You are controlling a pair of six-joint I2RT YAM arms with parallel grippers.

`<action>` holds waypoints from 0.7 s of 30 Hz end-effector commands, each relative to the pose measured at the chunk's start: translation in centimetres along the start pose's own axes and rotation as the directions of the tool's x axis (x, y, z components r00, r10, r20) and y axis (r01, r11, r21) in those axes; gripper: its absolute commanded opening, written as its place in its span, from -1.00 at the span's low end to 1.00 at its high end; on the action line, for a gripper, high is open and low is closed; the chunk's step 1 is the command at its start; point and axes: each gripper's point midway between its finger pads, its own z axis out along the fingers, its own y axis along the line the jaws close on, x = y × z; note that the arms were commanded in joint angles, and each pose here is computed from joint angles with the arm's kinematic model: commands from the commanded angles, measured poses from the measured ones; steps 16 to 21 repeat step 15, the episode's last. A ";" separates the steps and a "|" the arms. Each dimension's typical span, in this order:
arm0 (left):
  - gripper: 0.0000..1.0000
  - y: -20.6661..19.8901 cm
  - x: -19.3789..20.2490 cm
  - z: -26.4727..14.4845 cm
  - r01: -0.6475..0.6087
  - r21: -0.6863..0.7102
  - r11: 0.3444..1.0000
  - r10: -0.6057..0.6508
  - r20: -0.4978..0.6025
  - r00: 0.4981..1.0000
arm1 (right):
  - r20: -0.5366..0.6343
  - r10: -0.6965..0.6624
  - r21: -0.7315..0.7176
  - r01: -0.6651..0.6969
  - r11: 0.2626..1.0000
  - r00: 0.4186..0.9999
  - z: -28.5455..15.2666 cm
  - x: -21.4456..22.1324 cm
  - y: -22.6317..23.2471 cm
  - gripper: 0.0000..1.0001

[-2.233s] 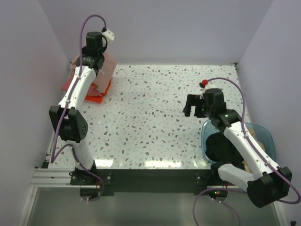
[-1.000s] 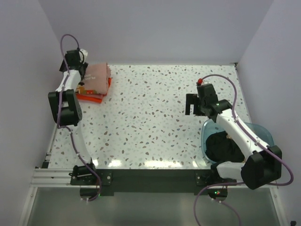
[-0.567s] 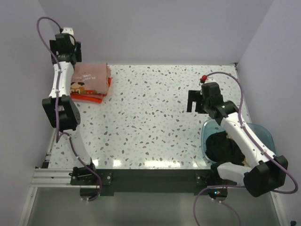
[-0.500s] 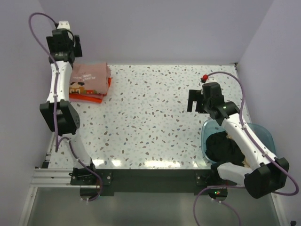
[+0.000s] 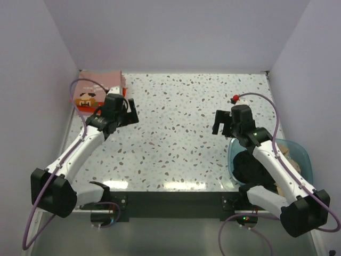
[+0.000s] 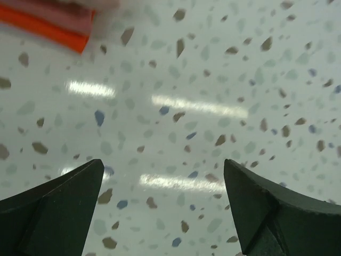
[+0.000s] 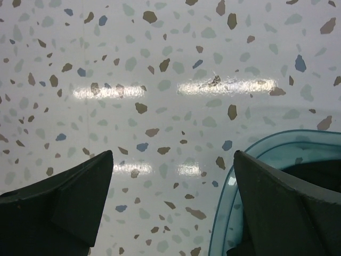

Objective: Fold and stack the t-shirts
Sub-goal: Neatly place the folded tshirt to the corner

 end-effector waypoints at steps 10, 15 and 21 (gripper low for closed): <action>1.00 5.7 2.3 -3.6 0.154 -0.192 0.969 -0.138 0.094 0.986 | 0.155 0.104 -0.070 -0.094 0.993 0.982 -0.8 -2.6 1.0 0.97; 1.00 6.6 2.0 -4.7 0.173 -0.228 0.958 -0.149 0.119 0.982 | 0.179 0.109 -0.068 -0.099 0.993 0.978 -1.5 -3.1 0.8 0.97; 1.00 6.6 2.0 -4.7 0.173 -0.228 0.958 -0.149 0.119 0.982 | 0.179 0.109 -0.068 -0.099 0.993 0.978 -1.5 -3.1 0.8 0.97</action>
